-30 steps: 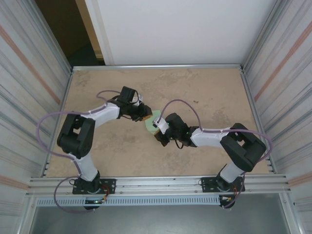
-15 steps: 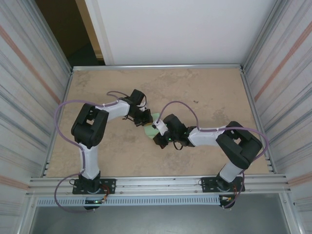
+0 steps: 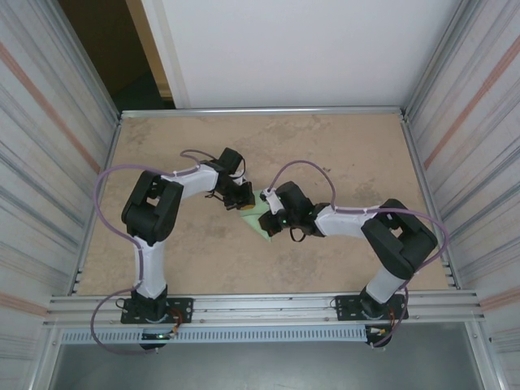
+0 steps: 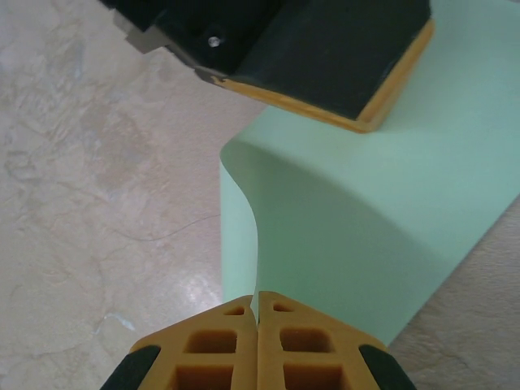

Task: Fold a paper plane with a square sheet of paper (pick it up from the middle)
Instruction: Third fold the triangle at the center of the table.

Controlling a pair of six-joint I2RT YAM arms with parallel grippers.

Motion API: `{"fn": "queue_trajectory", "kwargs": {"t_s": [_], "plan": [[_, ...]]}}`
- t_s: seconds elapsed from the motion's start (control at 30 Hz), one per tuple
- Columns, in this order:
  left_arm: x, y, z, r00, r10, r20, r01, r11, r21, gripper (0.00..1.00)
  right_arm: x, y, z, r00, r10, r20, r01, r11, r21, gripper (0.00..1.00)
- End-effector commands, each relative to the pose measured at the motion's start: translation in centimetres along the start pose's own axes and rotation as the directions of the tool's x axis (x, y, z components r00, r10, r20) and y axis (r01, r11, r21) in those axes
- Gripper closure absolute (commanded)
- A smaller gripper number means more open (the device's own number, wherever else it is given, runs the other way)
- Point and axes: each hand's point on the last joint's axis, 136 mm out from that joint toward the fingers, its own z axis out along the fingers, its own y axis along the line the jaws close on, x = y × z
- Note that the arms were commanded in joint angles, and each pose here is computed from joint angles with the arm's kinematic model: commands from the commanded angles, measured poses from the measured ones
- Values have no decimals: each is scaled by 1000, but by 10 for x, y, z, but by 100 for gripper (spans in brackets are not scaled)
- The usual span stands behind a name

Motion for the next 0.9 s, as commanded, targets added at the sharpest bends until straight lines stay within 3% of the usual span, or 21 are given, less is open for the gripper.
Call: {"fn": "queue_trajectory", "kwargs": {"t_s": [0.0, 0.87], "plan": [[12, 13, 13, 999, -1, -53, -2, 998, -58, 92, 2, -7, 5, 998, 53, -34, -52, 998, 34, 100], [15, 13, 16, 998, 3, -62, -6, 999, -48, 92, 9, -26, 13, 990, 120, -78, -110, 987, 115, 100]]}}
